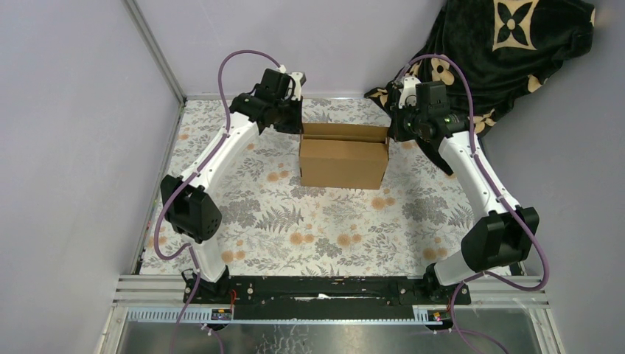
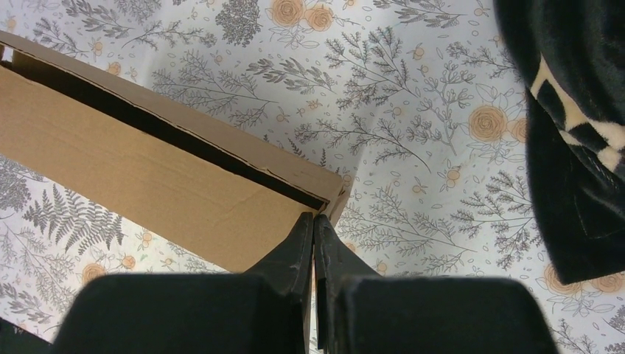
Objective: Fold the paper box
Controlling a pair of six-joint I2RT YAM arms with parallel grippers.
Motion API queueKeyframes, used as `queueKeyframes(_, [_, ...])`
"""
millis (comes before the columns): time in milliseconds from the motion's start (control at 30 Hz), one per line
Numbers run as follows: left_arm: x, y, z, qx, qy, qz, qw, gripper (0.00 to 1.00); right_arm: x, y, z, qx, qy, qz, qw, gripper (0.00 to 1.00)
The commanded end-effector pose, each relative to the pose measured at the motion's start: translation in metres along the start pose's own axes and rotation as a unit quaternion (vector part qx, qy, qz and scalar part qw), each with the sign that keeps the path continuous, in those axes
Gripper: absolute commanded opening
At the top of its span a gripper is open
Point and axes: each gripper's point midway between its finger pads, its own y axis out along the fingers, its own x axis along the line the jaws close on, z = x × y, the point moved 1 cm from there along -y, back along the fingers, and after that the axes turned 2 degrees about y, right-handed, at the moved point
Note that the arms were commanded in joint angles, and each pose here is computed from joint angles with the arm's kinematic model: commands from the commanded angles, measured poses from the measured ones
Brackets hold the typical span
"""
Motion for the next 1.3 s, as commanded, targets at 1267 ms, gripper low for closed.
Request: queueKeyframes(1267, [-0.058,0.024,0.065,0.039,0.008,0.076,0.996,0.09,0.015,-0.006,0.026,-0.056,-0.019,-0.016,0.998,0.0])
